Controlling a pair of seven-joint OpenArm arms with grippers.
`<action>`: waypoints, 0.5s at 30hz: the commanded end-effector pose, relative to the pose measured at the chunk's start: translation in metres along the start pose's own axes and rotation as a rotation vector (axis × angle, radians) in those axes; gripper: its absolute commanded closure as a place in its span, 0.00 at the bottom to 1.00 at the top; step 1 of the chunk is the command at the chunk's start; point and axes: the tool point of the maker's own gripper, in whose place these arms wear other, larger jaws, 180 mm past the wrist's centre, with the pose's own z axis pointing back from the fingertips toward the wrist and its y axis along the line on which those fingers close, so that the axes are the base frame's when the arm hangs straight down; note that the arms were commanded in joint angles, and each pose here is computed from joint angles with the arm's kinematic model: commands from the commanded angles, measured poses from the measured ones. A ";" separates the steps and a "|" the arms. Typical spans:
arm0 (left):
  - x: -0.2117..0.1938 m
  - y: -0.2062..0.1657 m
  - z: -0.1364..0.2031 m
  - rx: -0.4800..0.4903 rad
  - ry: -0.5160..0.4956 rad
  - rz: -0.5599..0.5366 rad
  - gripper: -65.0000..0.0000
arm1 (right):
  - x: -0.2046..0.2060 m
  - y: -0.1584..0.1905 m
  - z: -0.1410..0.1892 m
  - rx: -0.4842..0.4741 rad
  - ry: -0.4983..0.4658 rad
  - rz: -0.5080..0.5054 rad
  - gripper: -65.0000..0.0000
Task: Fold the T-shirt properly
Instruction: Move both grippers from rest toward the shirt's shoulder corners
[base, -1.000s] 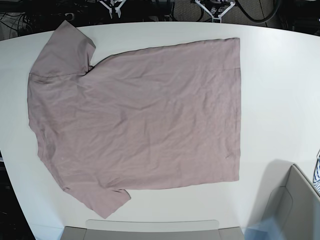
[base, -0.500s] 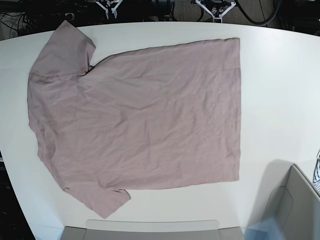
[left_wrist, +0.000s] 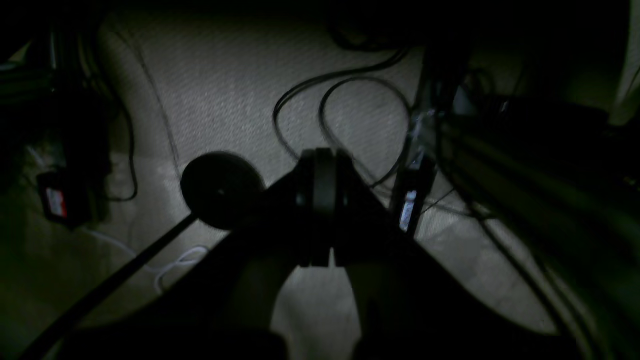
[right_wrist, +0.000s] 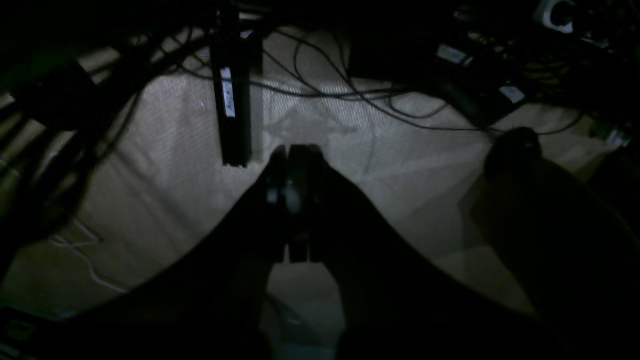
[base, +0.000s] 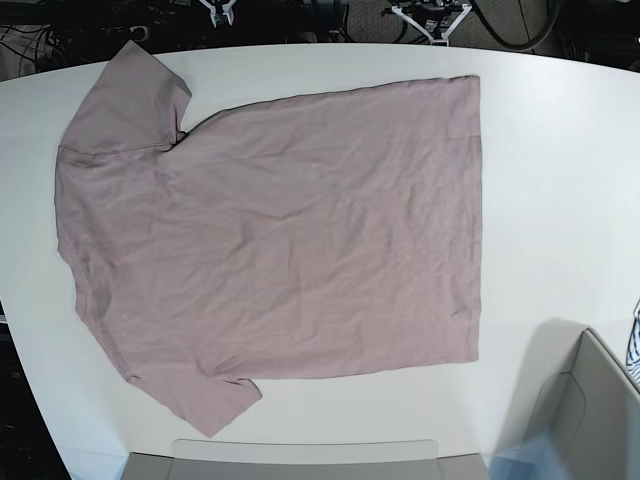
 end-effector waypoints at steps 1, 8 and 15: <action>-0.007 0.012 0.002 0.020 0.004 -0.007 1.00 | -0.010 -0.002 0.002 -0.002 0.009 -0.001 1.00; -0.050 0.028 0.015 0.040 0.071 -0.028 1.00 | -0.029 -0.030 0.012 -0.041 0.013 0.022 1.00; -0.061 0.072 0.038 0.093 0.040 -0.077 1.00 | -0.041 -0.045 0.032 -0.059 -0.039 0.066 1.00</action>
